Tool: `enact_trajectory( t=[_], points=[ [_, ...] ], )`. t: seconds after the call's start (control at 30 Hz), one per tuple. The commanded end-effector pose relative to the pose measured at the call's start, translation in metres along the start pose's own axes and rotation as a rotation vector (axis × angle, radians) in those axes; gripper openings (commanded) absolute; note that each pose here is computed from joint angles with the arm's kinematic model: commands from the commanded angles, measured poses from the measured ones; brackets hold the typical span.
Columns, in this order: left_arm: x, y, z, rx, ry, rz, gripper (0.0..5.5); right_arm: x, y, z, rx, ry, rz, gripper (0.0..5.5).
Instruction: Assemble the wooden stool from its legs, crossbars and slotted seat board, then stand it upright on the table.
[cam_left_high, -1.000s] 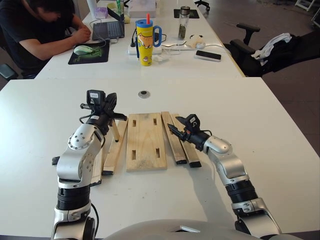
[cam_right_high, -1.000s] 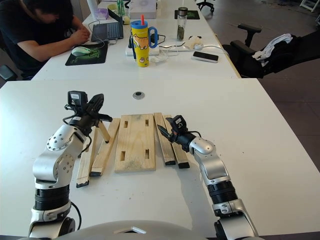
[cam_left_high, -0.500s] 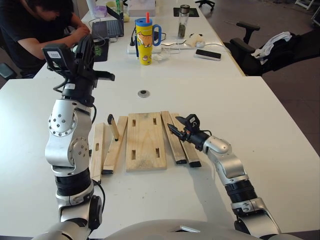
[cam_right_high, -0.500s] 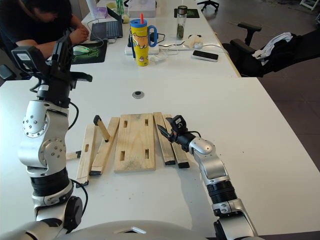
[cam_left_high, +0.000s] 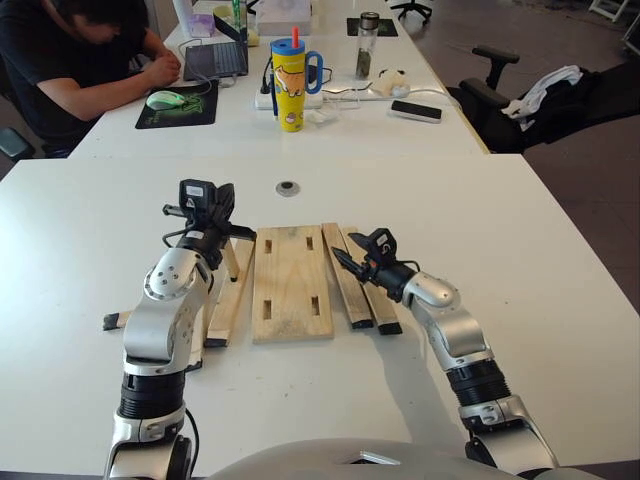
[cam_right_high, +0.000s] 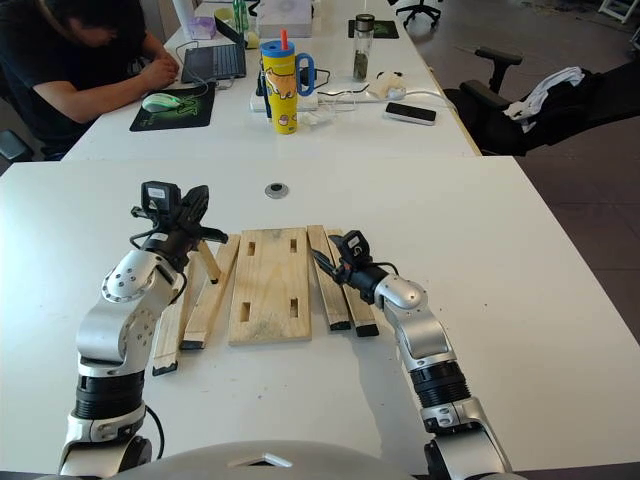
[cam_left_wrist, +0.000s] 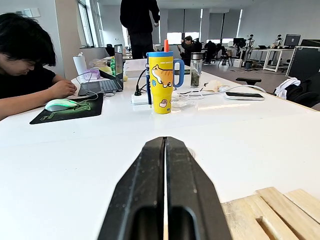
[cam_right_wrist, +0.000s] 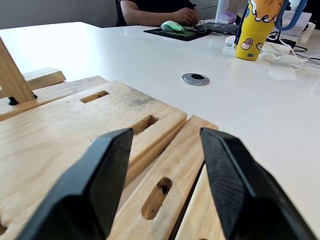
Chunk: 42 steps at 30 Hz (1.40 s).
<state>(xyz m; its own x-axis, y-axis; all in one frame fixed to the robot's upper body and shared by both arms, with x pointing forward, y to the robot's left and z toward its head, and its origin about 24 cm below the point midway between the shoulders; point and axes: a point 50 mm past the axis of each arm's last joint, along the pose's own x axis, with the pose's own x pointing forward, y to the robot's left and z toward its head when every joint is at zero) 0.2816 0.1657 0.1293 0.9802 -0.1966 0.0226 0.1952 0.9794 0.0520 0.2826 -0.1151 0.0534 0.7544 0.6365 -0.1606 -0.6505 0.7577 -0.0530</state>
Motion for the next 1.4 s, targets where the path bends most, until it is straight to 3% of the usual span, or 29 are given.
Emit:
enact_trajectory(
  t=[0.03,0.2,0.37,0.43,0.7,1.1,1.33,1.4],
  points=[
    [-0.006,0.008,-0.020,-0.003,0.055,0.040,0.02,0.002,0.001,-0.001,-0.015,-0.001,-0.011,2.48],
    [-0.008,0.020,-0.003,0.037,-0.048,0.101,0.02,-0.002,-0.001,-0.003,-0.010,-0.001,-0.025,2.48],
    [-0.014,0.018,0.039,-0.004,-0.273,0.090,0.02,-0.001,-0.001,-0.003,-0.009,-0.003,-0.028,2.48],
    [-0.020,0.016,0.043,-0.031,-0.286,0.065,0.25,-0.002,-0.002,-0.003,-0.009,-0.004,-0.035,2.48],
    [-0.052,0.007,0.020,0.022,-0.136,-0.074,1.41,-0.010,-0.002,-0.008,0.010,-0.011,-0.097,2.48],
    [-0.060,0.013,-0.007,-0.019,-0.021,0.004,3.03,-0.011,0.002,-0.007,0.021,-0.009,-0.079,2.48],
    [-0.064,0.013,-0.022,-0.017,0.074,0.031,3.06,-0.013,0.005,-0.008,0.025,0.002,-0.068,2.48],
    [-0.063,0.012,-0.028,-0.019,0.108,0.030,2.77,-0.013,0.006,-0.008,0.024,0.004,-0.064,2.48]
  ],
)
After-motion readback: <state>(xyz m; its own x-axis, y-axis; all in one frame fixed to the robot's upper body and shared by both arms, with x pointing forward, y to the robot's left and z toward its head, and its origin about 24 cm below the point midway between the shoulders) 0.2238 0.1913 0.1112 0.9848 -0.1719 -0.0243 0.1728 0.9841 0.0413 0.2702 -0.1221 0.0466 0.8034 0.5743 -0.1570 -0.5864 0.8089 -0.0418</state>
